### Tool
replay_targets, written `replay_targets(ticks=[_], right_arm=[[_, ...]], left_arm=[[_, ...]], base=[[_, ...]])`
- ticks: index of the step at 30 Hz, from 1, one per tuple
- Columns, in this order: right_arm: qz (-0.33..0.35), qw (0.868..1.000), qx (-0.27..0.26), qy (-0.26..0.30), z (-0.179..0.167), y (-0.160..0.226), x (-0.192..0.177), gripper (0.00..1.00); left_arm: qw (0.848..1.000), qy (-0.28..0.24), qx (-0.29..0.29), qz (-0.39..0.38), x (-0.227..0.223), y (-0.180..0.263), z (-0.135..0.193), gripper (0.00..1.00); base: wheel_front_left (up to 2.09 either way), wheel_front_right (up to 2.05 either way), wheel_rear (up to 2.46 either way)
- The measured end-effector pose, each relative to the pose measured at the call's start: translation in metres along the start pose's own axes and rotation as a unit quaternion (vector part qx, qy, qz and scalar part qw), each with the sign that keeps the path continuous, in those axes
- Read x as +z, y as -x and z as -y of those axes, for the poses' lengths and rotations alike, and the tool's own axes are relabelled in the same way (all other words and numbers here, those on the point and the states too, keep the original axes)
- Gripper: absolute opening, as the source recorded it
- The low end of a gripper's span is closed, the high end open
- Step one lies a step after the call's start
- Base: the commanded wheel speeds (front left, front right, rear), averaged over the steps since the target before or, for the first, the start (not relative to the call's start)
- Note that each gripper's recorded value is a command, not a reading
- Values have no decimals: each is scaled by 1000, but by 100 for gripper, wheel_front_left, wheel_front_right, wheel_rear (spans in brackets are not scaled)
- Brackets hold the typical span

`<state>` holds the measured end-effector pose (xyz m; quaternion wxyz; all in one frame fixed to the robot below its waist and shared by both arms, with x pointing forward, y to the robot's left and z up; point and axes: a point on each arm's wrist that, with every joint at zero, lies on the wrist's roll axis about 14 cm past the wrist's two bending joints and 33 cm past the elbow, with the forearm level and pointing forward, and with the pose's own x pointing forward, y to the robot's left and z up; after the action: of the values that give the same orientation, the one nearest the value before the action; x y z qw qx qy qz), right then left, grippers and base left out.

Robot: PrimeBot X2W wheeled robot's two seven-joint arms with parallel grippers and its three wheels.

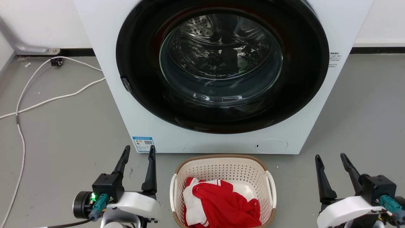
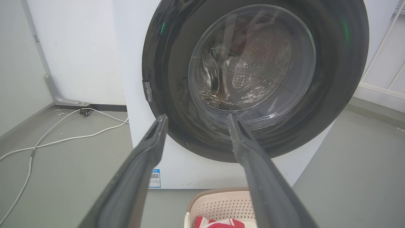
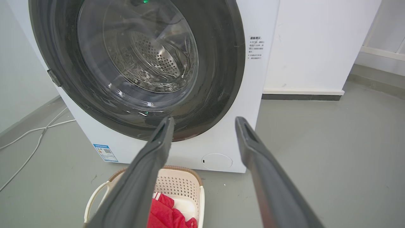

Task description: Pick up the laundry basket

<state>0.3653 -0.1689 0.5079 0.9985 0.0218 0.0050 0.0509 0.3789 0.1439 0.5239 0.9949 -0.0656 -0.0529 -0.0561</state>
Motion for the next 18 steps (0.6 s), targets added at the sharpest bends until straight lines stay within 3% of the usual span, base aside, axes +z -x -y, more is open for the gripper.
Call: replay_targets(ticks=[18], right_arm=[[1, 999, 8, 44, -3, 1, -2, 100]], left_arm=[[999, -45, -18, 0, -6, 2, 7, 100]], base=[[0, 0, 0]])
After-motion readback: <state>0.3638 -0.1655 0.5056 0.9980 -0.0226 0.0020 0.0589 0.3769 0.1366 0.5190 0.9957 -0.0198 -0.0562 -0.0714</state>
